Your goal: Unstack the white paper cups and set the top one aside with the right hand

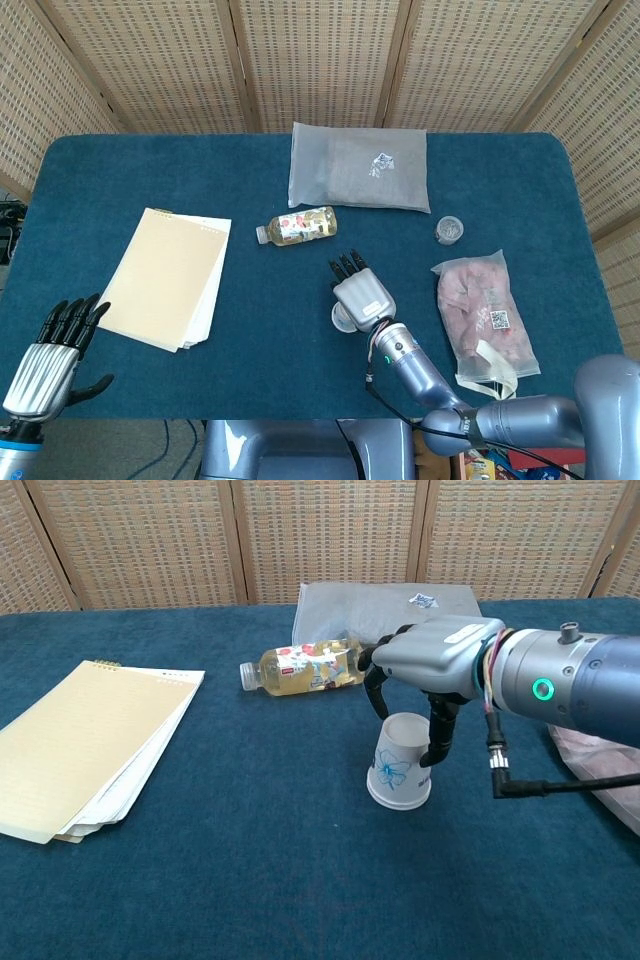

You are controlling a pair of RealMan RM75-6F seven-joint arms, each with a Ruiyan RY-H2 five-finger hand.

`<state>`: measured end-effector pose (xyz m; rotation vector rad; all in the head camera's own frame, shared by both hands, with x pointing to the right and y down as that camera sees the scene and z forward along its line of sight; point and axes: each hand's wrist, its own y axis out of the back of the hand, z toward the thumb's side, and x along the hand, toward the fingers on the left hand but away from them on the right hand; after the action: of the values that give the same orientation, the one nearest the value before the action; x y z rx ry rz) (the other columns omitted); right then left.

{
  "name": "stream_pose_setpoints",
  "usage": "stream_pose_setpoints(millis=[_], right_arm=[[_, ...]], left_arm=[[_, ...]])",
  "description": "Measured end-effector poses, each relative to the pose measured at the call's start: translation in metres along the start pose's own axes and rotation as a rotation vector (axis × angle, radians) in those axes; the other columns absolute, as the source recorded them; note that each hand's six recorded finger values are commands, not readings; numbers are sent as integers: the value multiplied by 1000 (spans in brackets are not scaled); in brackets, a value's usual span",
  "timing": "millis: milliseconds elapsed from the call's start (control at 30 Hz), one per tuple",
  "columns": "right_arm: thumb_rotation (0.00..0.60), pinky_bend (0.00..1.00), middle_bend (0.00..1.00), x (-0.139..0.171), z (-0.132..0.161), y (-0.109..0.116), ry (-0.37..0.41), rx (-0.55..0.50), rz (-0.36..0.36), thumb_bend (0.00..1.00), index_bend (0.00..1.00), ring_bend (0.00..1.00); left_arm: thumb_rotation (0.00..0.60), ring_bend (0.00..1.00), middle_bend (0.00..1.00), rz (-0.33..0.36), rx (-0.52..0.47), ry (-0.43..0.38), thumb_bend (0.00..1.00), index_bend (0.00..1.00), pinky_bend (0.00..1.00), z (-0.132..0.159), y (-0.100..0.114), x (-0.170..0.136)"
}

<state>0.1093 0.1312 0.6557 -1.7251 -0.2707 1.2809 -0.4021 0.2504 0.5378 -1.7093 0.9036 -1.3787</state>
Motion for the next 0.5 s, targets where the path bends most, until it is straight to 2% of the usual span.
stream_pose_setpoints(millis=[500], right_arm=[[600,0,128,1,7,5,15,12,-11,318,469,0]], left_arm=[[600,0,0,-3,-1,1,189,0,0,0,-1,0]])
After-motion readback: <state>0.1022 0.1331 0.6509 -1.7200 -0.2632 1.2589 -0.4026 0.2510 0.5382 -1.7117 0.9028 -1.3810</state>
